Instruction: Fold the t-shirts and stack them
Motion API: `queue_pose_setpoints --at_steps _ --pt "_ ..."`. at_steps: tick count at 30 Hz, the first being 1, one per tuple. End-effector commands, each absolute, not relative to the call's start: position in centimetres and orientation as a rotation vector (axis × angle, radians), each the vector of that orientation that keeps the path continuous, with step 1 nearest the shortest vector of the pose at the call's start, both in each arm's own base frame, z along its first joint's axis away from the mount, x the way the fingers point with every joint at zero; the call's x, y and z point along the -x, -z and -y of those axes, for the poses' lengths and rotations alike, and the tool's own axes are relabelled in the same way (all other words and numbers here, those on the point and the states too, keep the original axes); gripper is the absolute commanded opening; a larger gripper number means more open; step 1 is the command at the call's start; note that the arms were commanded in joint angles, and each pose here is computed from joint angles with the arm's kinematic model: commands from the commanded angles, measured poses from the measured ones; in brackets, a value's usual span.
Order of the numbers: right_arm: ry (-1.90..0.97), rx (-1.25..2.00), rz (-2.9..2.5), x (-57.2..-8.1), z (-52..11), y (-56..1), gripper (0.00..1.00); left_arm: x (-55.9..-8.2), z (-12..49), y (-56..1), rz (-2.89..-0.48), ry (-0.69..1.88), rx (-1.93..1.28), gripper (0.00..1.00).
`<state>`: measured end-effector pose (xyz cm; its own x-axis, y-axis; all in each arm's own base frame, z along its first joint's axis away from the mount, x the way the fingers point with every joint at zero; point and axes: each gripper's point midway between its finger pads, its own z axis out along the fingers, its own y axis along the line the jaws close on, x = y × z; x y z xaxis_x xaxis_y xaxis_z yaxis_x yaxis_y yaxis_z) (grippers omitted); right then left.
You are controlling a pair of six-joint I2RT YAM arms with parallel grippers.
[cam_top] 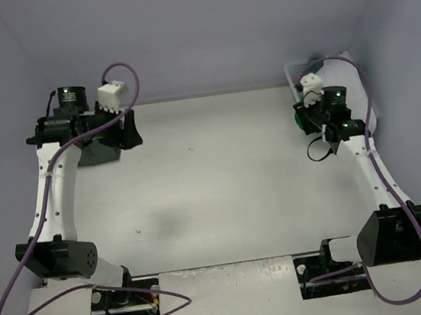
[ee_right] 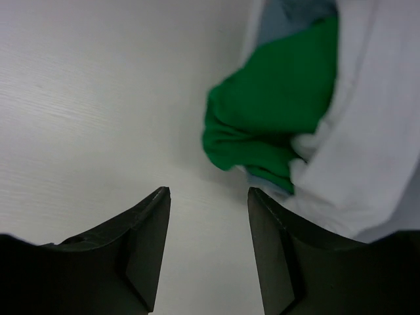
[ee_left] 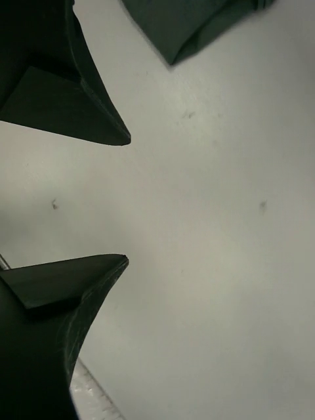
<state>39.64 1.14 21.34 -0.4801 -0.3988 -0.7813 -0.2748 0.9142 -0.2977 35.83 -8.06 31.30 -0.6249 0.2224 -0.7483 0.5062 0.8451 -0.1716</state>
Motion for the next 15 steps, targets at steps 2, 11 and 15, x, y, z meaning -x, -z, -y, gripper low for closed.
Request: queue_pose_setpoints --at_steps 2,11,15 --pt "0.422 0.321 -2.08 -37.6 7.5 -23.4 0.48 -30.6 10.3 -30.4 -2.206 0.528 -0.705 0.61" --pt "0.477 0.177 -2.146 -34.7 15.2 -22.3 0.49 -29.1 8.9 -24.3 -2.287 0.458 -0.725 0.62" --pt "0.429 0.179 -2.143 -34.7 15.6 -22.5 0.49 -29.6 8.4 -24.2 -2.289 0.411 -0.717 0.62"
